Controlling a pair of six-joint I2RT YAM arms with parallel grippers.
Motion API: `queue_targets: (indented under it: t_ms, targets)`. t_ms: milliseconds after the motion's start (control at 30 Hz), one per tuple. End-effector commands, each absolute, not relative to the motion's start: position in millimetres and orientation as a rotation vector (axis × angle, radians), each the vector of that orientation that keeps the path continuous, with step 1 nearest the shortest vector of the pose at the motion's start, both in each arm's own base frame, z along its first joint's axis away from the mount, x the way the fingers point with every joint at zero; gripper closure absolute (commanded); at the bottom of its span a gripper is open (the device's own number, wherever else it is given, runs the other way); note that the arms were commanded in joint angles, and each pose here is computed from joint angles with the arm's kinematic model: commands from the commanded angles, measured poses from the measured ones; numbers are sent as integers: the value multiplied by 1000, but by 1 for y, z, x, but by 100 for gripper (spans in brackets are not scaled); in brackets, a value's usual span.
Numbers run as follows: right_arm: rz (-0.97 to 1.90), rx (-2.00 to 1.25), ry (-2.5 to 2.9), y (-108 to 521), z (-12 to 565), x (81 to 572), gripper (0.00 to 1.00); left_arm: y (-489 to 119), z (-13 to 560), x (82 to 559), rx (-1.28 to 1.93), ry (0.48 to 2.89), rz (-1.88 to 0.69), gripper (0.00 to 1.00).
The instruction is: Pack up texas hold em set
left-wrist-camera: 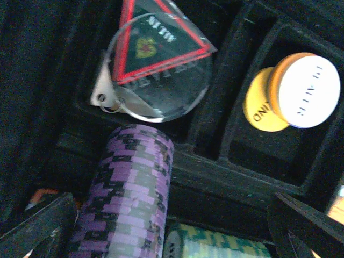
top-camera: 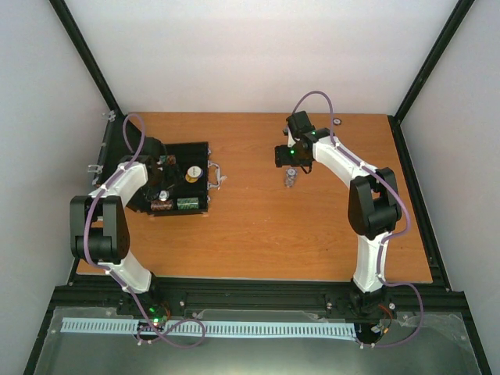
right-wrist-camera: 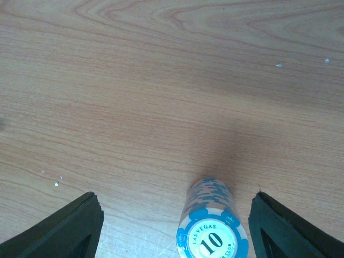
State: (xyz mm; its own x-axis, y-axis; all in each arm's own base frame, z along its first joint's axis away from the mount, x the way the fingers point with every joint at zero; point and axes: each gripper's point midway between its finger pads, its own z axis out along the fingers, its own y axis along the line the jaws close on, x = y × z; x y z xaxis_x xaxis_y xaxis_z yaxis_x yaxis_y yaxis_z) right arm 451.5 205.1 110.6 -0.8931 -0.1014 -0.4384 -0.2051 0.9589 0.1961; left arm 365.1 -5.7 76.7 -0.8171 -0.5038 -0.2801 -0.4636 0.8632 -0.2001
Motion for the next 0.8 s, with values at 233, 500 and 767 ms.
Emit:
queue_targets:
  t_ms: [233,500,767]
  targets:
    - [296,-173,2664,199,117,455,25,-46,88,391,-692,2630,-557,0]
    - [278,-152,2690,193,111,444,25,-62,105,396,-649,2620,-692,0]
    - [274,-132,2701,191,105,442,25,-92,108,405,-647,2595,-938,0]
